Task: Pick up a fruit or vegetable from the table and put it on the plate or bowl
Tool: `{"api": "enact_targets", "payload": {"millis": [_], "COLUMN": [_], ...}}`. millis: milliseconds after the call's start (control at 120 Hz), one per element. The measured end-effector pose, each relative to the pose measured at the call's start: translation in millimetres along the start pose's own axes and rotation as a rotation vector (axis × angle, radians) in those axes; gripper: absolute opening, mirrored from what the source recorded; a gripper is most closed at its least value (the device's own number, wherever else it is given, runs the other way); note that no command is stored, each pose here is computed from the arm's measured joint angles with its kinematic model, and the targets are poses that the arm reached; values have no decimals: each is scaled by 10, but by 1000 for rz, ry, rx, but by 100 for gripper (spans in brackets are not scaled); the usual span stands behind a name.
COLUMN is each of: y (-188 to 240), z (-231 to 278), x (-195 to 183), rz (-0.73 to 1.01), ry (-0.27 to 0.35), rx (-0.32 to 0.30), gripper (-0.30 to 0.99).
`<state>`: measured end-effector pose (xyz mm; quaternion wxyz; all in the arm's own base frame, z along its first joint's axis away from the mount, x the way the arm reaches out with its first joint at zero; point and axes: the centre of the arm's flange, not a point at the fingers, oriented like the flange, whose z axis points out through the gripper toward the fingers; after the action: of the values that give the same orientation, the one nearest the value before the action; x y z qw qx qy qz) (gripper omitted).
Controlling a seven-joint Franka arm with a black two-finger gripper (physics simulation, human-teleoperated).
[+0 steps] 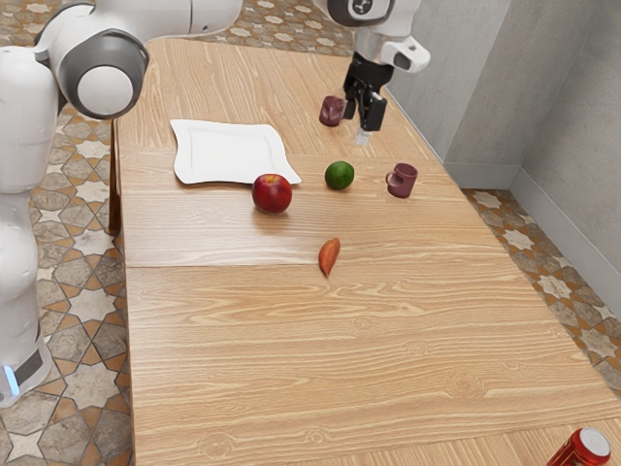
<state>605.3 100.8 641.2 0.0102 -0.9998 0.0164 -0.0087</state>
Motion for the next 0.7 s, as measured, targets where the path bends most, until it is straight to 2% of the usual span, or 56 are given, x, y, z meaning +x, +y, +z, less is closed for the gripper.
{"api": "enact_targets", "payload": {"millis": [225, 275, 325, 408, 500, 575, 700], "y": [-94, -102, -119, -443, -905, -1006, -1032], "z": [-71, -262, -340, -32, 429, 566, 617], "x": [-1, -54, -79, 15, 90, 129, 183], "rz": [4, 3, 1, -46, -116, -130, -136], "ry": [36, 71, 81, 26, -49, -61, -44], "rx": [6, 24, 53, 90, 102, 109, 116], "gripper": [69, 69, 69, 69, 69, 69, 69]}}
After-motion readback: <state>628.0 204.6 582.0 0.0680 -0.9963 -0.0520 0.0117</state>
